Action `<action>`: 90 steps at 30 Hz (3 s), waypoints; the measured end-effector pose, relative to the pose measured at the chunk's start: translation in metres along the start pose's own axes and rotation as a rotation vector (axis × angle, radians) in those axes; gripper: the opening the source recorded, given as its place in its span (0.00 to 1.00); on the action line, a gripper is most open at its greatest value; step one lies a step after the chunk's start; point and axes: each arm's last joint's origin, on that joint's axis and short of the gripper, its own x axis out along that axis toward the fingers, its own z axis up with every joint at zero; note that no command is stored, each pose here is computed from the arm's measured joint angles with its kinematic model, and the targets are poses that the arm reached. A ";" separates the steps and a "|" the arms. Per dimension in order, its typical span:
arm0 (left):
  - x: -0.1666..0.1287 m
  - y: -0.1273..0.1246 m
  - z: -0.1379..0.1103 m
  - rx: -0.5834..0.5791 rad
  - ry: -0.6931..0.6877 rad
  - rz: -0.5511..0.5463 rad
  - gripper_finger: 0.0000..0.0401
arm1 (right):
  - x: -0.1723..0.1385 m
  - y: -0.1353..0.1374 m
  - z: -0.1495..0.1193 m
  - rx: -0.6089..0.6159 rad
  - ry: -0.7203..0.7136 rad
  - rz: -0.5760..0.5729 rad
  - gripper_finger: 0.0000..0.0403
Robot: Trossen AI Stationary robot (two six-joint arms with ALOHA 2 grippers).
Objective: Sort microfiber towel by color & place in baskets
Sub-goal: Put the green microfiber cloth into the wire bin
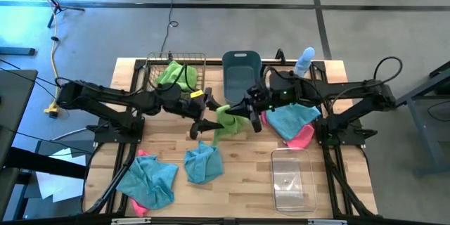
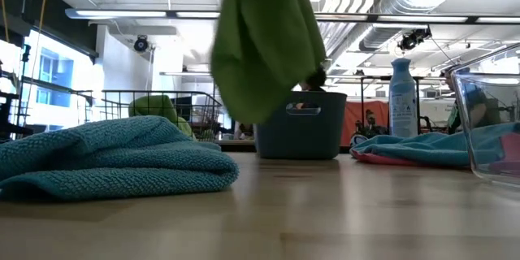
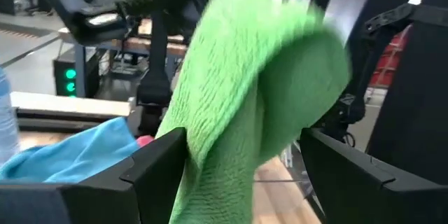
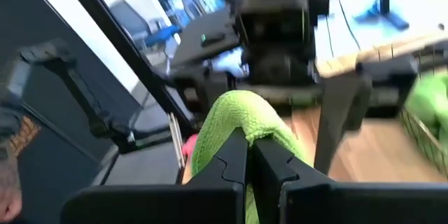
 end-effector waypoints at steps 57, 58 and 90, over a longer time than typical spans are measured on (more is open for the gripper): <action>-0.186 0.050 0.030 0.252 0.007 1.294 0.00 | -0.062 -0.049 0.035 0.024 -0.169 -0.385 0.66; -0.186 0.055 0.031 0.246 0.001 1.311 0.00 | -0.062 -0.050 0.035 0.025 -0.170 -0.388 0.66; -0.177 0.148 -0.046 -0.535 0.287 1.366 0.00 | -0.064 -0.056 0.029 0.043 -0.105 -0.428 0.66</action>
